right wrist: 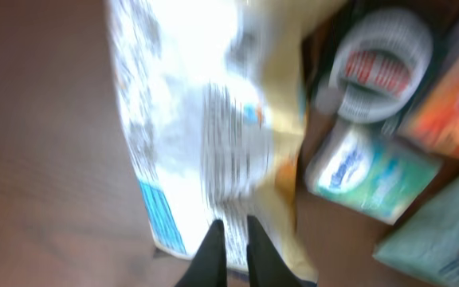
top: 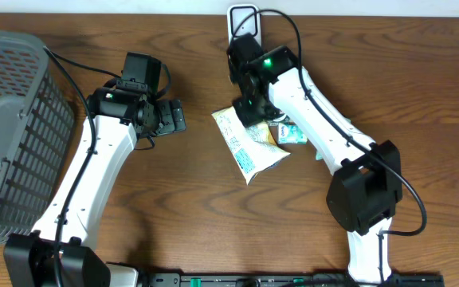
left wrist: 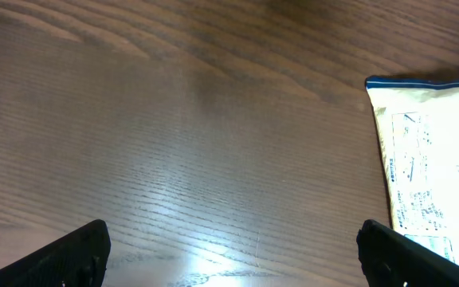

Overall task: Scan the item barcode
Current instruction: 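Hold the wipes pack under the scanner window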

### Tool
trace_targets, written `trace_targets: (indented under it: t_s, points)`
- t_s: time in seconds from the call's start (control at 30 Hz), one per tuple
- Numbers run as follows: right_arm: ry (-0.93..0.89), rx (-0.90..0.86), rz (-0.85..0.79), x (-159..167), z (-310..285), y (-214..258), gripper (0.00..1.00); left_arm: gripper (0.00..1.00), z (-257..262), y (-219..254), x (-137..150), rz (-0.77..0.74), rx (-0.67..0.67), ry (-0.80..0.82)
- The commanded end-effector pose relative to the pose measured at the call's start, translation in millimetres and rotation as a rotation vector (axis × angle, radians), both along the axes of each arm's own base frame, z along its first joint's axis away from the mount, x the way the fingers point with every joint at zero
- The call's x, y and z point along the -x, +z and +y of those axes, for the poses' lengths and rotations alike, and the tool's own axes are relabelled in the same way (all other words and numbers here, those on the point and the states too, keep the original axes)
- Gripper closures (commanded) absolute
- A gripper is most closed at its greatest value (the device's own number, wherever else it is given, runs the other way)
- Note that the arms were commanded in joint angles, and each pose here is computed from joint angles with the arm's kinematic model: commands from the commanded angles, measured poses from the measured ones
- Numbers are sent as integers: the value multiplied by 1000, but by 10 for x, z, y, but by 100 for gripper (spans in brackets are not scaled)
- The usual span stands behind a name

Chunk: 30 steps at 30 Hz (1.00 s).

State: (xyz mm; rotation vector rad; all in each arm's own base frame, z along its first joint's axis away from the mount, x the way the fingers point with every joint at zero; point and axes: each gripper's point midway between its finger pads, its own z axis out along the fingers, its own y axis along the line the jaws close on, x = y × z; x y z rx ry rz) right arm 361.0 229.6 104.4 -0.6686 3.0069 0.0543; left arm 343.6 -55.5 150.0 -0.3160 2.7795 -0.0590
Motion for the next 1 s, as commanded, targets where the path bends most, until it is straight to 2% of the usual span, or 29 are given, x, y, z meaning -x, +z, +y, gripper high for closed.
trace_targets:
  t_s: [0.0,0.23,0.33,0.47,0.57,0.77,0.8,0.97]
  points:
    - [49,33,102,298,-33,-211,96,3,39,8,-5,0,-15,4]
    - [70,98,187,653,-164,-823,99,2,39,8,-5,0,-15,4]
    - [10,163,177,681,-303,-922,99,3,39,8,-5,0,-15,4]
    - [-34,249,115,537,-484,-744,99,2,39,8,-5,0,-15,4]
    - [-46,238,61,375,-469,-454,99,2,39,8,-5,0,-15,4]
    - [-65,113,-112,-47,-192,112,99,2,39,8,-5,0,-15,4]
    - [-67,87,-139,-114,-133,168,96,2,39,8,-5,0,-15,4]
    - [-57,-38,-132,-155,113,122,95,2,39,8,-5,0,-15,4]
